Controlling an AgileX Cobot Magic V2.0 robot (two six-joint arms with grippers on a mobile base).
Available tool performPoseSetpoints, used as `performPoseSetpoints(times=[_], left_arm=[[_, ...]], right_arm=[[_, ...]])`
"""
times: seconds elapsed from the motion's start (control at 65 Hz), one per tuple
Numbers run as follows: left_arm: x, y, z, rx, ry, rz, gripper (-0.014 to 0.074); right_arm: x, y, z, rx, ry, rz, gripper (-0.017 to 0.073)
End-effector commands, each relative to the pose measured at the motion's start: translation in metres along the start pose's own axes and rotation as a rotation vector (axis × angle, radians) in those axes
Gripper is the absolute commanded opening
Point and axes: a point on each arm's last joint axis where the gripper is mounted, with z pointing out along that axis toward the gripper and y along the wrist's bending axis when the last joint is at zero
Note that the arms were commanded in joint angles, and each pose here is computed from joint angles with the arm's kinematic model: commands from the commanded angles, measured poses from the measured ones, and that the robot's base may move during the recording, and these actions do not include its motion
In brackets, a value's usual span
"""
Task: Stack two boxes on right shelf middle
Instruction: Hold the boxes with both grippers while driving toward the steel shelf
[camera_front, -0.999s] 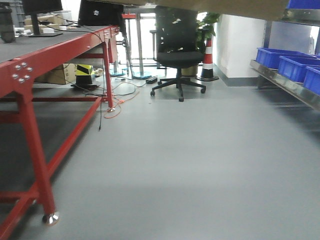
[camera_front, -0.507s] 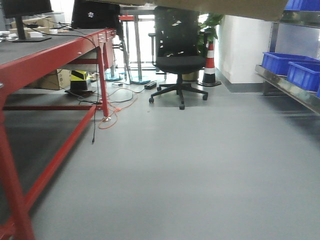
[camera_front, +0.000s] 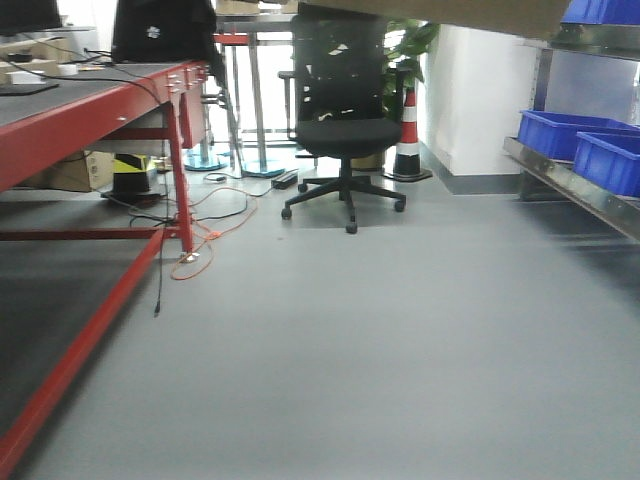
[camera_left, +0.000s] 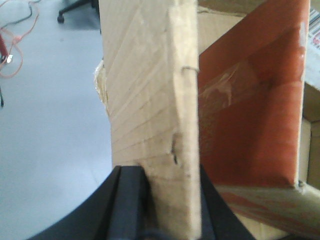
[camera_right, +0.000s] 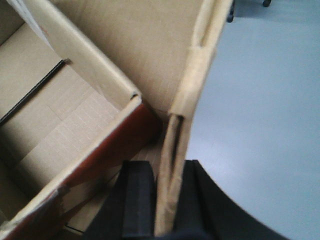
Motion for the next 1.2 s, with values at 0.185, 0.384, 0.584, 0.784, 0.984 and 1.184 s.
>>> performPoseSetpoints(times=[0.185, 0.384, 0.584, 0.784, 0.984, 1.184], left_arm=[[-0.0177, -0.0043, -0.0149, 0.049, -0.18, -0.014, -0.0111], [-0.0177, -0.0043, -0.0149, 0.049, -0.18, -0.014, -0.0111], [-0.0178, -0.0043, -0.0149, 0.049, -0.182, -0.014, -0.0111], [-0.0182, -0.0044, -0.015, 0.05, -0.186, -0.014, -0.0111], [-0.0194, -0.0046, -0.0153, 0.052, -0.2, -0.014, -0.0111], [-0.0194, -0.0046, -0.0153, 0.052, -0.2, -0.014, -0.0111]], right_arm=[[-0.0024, -0.0011, -0.0061, 0.014, -0.024, -0.026, -0.0154], [-0.0024, -0.0011, -0.0061, 0.014, -0.024, -0.026, -0.0154], [-0.0024, -0.0011, -0.0061, 0.014, -0.024, -0.026, -0.0154], [-0.0023, -0.0013, -0.0051, 0.014, -0.022, -0.026, -0.0154], [-0.0023, -0.0013, -0.0051, 0.014, -0.022, -0.026, -0.0154], [-0.0023, -0.0013, -0.0051, 0.014, -0.022, -0.026, -0.0154]])
